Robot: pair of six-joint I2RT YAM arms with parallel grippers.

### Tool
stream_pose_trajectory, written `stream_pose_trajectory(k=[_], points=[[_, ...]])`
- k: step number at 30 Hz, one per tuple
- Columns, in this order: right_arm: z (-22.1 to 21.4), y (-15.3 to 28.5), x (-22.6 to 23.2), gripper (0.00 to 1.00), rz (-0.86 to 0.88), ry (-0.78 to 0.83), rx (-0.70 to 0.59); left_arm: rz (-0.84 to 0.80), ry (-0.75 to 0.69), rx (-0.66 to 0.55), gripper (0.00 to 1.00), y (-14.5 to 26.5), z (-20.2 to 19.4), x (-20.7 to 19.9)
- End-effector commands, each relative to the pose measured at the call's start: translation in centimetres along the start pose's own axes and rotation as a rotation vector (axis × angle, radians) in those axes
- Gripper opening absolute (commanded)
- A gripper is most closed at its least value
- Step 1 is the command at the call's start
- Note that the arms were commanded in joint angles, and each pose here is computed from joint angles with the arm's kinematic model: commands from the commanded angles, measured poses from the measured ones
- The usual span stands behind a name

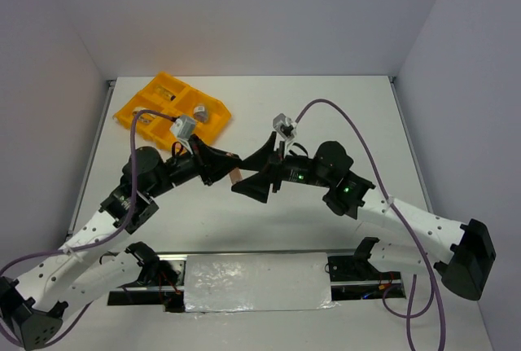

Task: Sort the stationery into containers
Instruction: Place the pen in the storage box.

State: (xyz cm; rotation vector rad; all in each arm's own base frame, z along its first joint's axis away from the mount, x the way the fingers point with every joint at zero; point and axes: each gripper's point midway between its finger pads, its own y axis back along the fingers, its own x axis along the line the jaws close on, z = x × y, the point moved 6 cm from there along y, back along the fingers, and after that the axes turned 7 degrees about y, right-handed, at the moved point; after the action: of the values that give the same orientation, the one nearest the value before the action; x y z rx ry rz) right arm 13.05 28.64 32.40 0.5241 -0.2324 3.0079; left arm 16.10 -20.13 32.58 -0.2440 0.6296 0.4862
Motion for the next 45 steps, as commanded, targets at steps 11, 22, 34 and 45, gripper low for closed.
stream_pose_trajectory(k=[11,22,34,45], points=[[-3.7,6.8,-8.1,1.00,-0.723,-0.133,-0.024,1.133,0.220,-0.205,0.00,2.9,4.6,18.3],[-5.1,9.6,-5.0,1.00,-0.651,-0.131,-0.009,1.486,0.326,-0.259,0.13,2.8,9.4,30.8],[-3.2,10.6,-3.3,1.00,-0.630,-0.077,-0.003,1.531,0.367,-0.225,0.73,2.5,9.1,33.9],[1.4,14.1,-2.6,1.00,-0.891,0.047,0.013,1.294,0.202,-0.125,0.99,2.9,14.3,21.4]])
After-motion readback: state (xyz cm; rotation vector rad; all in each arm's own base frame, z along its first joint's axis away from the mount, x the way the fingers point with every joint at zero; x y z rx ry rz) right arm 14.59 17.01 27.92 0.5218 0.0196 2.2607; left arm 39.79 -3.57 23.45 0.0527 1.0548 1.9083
